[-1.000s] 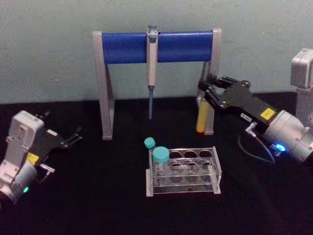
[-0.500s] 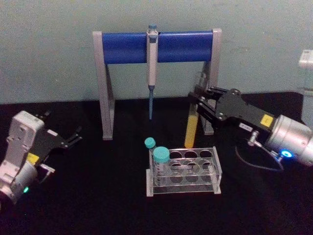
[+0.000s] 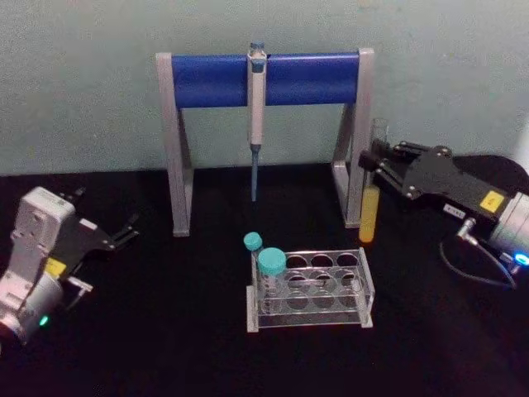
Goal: Pick up the test tube from the test tube rack, shake it, then place it back into the test tube rack.
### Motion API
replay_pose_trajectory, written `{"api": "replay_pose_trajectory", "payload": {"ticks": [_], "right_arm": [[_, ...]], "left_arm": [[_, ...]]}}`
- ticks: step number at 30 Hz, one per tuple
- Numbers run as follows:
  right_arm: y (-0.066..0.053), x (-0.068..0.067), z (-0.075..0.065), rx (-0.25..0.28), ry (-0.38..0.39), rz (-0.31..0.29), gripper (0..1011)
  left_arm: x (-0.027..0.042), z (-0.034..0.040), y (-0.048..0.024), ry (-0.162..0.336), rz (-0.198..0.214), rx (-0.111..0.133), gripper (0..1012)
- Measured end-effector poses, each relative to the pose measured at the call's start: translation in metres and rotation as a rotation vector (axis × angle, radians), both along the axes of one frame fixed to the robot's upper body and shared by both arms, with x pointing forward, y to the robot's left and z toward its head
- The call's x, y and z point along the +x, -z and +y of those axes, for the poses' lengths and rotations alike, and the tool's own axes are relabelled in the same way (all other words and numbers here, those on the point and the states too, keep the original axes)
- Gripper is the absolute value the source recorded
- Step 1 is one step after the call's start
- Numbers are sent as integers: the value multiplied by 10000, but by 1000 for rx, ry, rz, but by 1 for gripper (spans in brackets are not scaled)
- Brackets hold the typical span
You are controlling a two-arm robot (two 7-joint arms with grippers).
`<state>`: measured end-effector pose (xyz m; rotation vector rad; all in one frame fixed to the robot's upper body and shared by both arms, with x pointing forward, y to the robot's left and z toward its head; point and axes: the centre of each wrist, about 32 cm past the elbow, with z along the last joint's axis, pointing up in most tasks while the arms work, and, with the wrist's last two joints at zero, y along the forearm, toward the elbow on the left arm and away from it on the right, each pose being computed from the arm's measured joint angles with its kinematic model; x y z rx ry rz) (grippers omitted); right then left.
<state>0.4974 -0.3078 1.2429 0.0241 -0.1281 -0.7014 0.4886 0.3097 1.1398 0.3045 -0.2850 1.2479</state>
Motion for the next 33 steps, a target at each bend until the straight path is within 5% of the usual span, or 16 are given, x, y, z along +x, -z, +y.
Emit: {"api": "replay_pose_trajectory", "payload": {"ticks": [5, 12, 23, 33], "right_arm": [[-2, 18, 92, -14, 96, -49, 234], [58, 94, 219, 26, 135, -82, 234], [162, 220, 399, 121, -47, -32, 234], [86, 135, 245, 89, -144, 20, 234]], "left_arm": [[0, 0, 0, 0, 0, 0, 1001], [0, 0, 0, 0, 0, 0, 1001], [0, 0, 0, 0, 0, 0, 1001], [0, 0, 0, 0, 0, 0, 1001]]}}
